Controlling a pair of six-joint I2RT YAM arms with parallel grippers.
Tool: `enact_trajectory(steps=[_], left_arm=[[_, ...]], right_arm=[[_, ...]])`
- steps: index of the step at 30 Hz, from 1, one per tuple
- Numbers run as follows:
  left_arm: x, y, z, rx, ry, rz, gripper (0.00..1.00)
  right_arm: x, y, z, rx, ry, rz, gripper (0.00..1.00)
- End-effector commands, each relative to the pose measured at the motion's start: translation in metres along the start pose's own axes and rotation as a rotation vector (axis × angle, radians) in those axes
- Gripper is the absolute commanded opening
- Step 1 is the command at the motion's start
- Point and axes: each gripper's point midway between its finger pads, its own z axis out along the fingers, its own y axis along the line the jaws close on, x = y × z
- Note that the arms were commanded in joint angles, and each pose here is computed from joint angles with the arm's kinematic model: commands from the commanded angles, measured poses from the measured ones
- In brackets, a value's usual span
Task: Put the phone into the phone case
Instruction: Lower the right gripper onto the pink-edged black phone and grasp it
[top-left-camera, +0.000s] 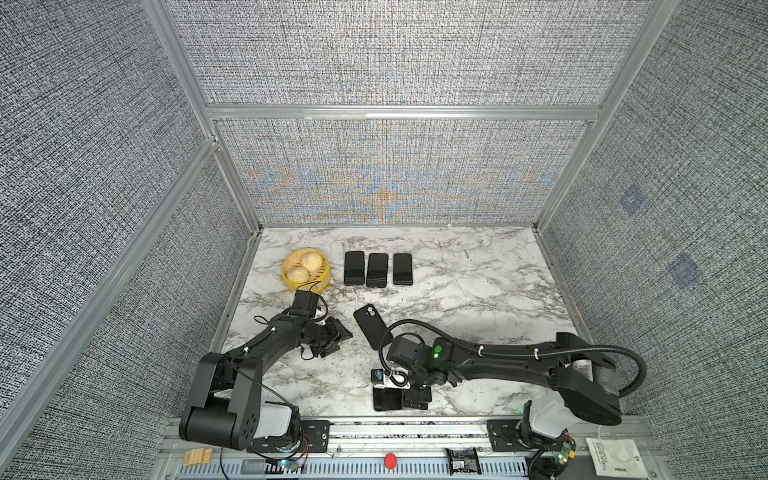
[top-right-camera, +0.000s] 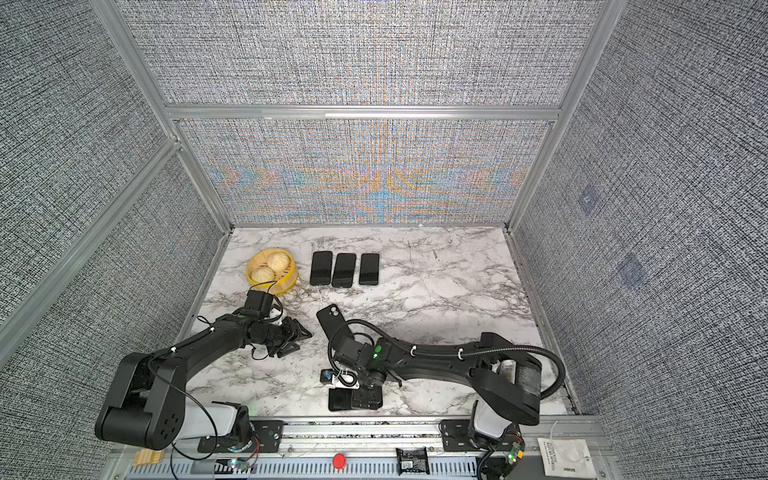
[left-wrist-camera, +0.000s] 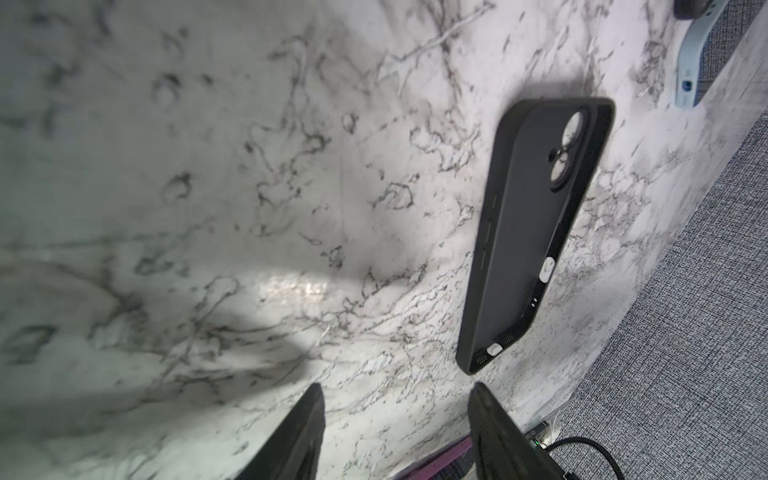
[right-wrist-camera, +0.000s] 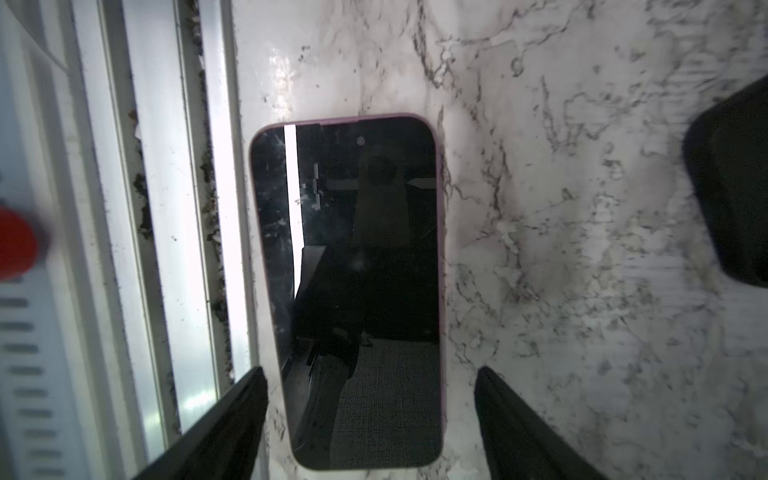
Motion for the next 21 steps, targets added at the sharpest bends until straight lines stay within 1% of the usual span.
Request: enact_trajectory(steps=[1,8,10,16,21], left_arm=[[-0.003,-0.004,0.001,0.010,0.000,0.011,0.57],[-0.003,-0.003,0.002,0.003,0.003,0.013,0.57],[-0.003,-0.003,0.002,0.005,0.002,0.013,0.57],[-0.003,-0.001,0.005,0.005,0.007,0.010,0.57],[-0.004,-0.002,0.004,0.006,0.007,0.009,0.57]], right_arm=[[-0.008,-0.001,0.009,0.006,-0.011,-0.009,0.84],[-0.004,-0.003,0.023,0.016,0.007,0.025,0.86],[-0.005,-0.004,0.024,0.019,0.001,0.026,0.89],[-0.004,-0.005,0.027,0.029,0.010,0.025,0.90],[0.005,-0.005,0.035,0.021,0.045,0.040,0.90]])
